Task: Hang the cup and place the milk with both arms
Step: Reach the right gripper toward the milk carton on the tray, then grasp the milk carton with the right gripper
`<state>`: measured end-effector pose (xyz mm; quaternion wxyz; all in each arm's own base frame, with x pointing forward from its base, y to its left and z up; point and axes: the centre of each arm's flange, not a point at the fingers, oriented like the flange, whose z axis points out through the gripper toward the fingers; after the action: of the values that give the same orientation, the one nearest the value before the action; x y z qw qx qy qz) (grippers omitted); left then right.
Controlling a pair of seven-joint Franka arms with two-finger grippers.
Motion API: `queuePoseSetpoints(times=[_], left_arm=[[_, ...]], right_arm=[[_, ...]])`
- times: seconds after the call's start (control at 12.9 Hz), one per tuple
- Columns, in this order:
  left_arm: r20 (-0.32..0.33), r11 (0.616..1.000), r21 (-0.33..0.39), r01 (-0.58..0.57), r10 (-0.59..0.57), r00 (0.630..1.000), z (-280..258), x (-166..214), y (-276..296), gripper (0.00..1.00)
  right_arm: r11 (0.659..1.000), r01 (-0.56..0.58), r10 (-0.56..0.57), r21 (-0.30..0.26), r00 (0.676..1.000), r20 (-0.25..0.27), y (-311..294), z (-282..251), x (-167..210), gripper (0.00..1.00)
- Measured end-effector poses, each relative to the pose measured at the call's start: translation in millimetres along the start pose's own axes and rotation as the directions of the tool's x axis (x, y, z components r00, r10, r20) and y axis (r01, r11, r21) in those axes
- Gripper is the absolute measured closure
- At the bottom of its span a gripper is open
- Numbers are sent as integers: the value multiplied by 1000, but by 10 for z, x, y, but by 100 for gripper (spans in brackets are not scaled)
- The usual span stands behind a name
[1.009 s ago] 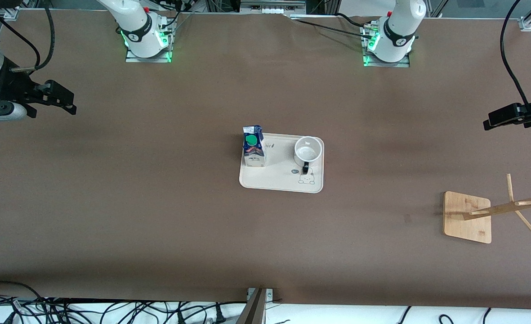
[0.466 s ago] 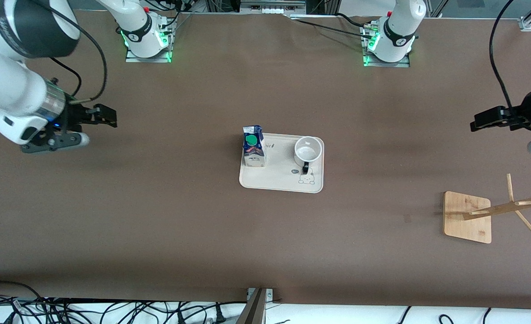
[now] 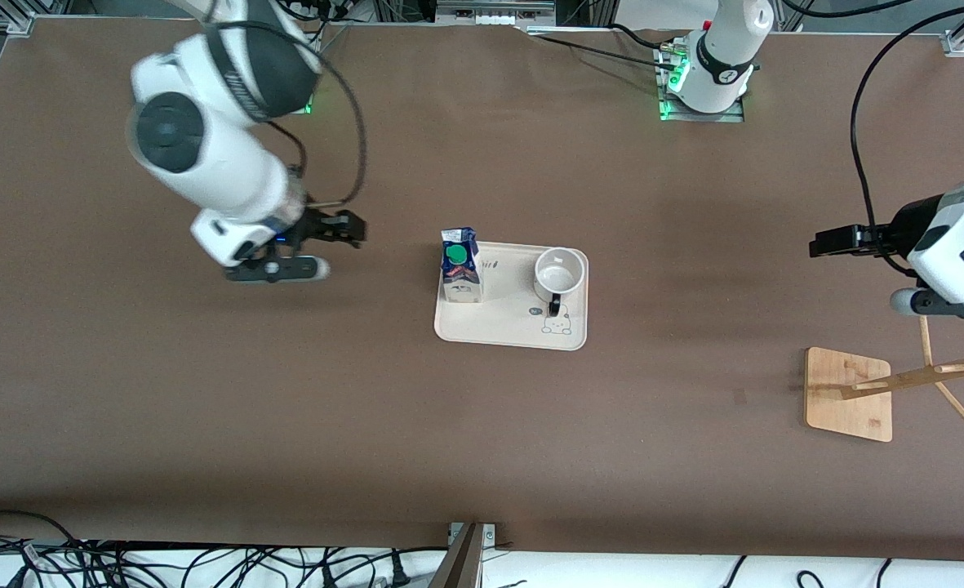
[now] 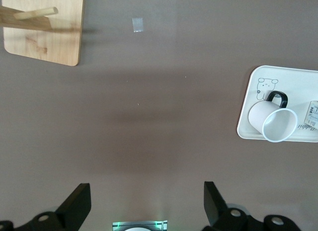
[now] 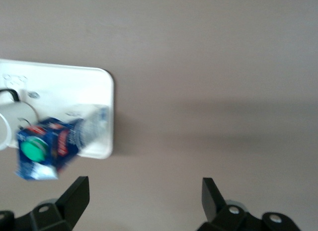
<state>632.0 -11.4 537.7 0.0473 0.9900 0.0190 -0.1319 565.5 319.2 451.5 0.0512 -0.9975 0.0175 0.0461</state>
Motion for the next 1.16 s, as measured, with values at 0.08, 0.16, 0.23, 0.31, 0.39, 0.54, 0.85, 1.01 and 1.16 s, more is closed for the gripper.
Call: queuePoseSetpoints(times=[0.08, 0.16, 0.23, 0.31, 0.39, 0.54, 0.85, 1.01, 1.16], left_arm=[[13, 1000, 1, 1, -1, 1000, 82, 55, -4, 0], [24, 1000, 1, 2, -2, 1000, 160, 108, -9, 0], [27, 1000, 2, 4, -4, 1000, 222, 159, -13, 0], [18, 1000, 2, 5, -5, 1000, 252, 205, -17, 0], [12, 1000, 2, 6, -6, 1000, 273, 235, -25, 0], [11, 1000, 1, 12, -12, 1000, 345, 301, -59, 0], [-10, 1000, 1, 9, -9, 1000, 416, 398, -36, 0], [-11, 1000, 1, 5, -5, 1000, 416, 399, -28, 0], [-38, 1000, 6, 8, -8, 999, 394, 429, -48, 0]], right_arm=[[999, -36, 36, 6, 999, -12, -257, 202, -51, 0], [998, -63, 63, 13, 998, -23, -460, 385, -90, 0], [996, -89, 90, 23, 995, -36, -639, 556, -126, 0], [993, -111, 113, 35, 992, -48, -788, 696, -161, 0], [991, -130, 131, 38, 990, -50, -904, 803, -205, 0], [988, -152, 154, 40, 987, -47, -1100, 928, -306, 0], [991, -131, 133, 40, 989, -60, -1389, 1117, -490, 0], [992, -127, 128, 20, 990, -62, -1404, 1236, -496, 5], [992, -129, 129, 8, 990, -63, -1378, 1293, -471, 14]])
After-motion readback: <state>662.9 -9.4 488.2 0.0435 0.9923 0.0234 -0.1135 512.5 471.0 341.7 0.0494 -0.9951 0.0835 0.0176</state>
